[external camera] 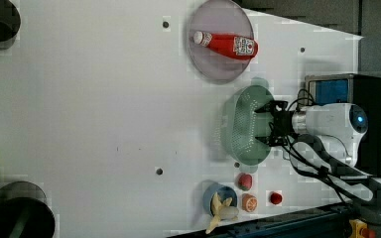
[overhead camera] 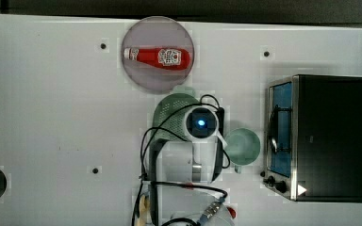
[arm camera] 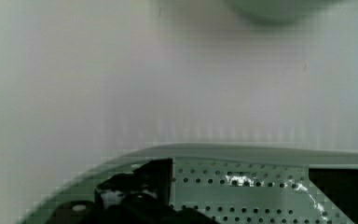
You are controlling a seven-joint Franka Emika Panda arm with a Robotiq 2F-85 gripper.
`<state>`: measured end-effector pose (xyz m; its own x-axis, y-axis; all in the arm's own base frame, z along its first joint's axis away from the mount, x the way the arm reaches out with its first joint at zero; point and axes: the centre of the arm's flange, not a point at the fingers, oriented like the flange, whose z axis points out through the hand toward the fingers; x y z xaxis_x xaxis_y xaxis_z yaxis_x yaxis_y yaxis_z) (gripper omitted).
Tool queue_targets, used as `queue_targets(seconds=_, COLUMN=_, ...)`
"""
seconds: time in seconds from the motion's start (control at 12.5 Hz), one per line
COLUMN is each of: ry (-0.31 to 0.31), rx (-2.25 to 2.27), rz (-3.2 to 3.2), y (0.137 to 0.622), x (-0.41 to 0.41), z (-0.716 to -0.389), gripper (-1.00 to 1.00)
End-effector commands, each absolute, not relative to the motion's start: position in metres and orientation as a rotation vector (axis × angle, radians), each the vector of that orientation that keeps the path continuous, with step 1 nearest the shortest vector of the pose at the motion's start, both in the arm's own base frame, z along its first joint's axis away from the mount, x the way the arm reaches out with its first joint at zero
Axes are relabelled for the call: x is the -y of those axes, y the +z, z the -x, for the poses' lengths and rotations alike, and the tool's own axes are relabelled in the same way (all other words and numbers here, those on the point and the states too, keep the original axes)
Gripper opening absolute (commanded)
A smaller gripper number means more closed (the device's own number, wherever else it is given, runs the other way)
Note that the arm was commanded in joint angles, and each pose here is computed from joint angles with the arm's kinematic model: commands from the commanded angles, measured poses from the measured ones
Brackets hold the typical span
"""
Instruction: Drag strainer left to right.
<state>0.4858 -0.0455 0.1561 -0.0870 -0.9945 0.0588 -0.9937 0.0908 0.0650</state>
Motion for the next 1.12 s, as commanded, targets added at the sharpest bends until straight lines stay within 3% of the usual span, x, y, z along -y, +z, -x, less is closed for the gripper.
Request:
queue_targets(seconds=0.08, ry=-0.013, rx=2.176, rz=-2.142, y=0.16, x=0.051, z=-0.489, gripper=1.0)
queue_targets(seconds=0.64, ry=0.028, rx=2.1, rz=-2.222, y=0.166, x=0.079, z=-0.49, gripper=1.0)
queue_targets(seconds=0.72, ry=0.01, rx=2.046, rz=-2.275, y=0.172, x=0.069, z=-0.491, gripper=1.0)
queue_targets(seconds=0.96, ry=0.054, rx=1.813, rz=-2.527, y=0.236, x=0.042, z=-0.506, gripper=1.0)
queue_targets(seconds=1.12, ry=0.038, rx=1.614, rz=-2.659, y=0.295, x=0.04, z=-0.513, gripper=1.0)
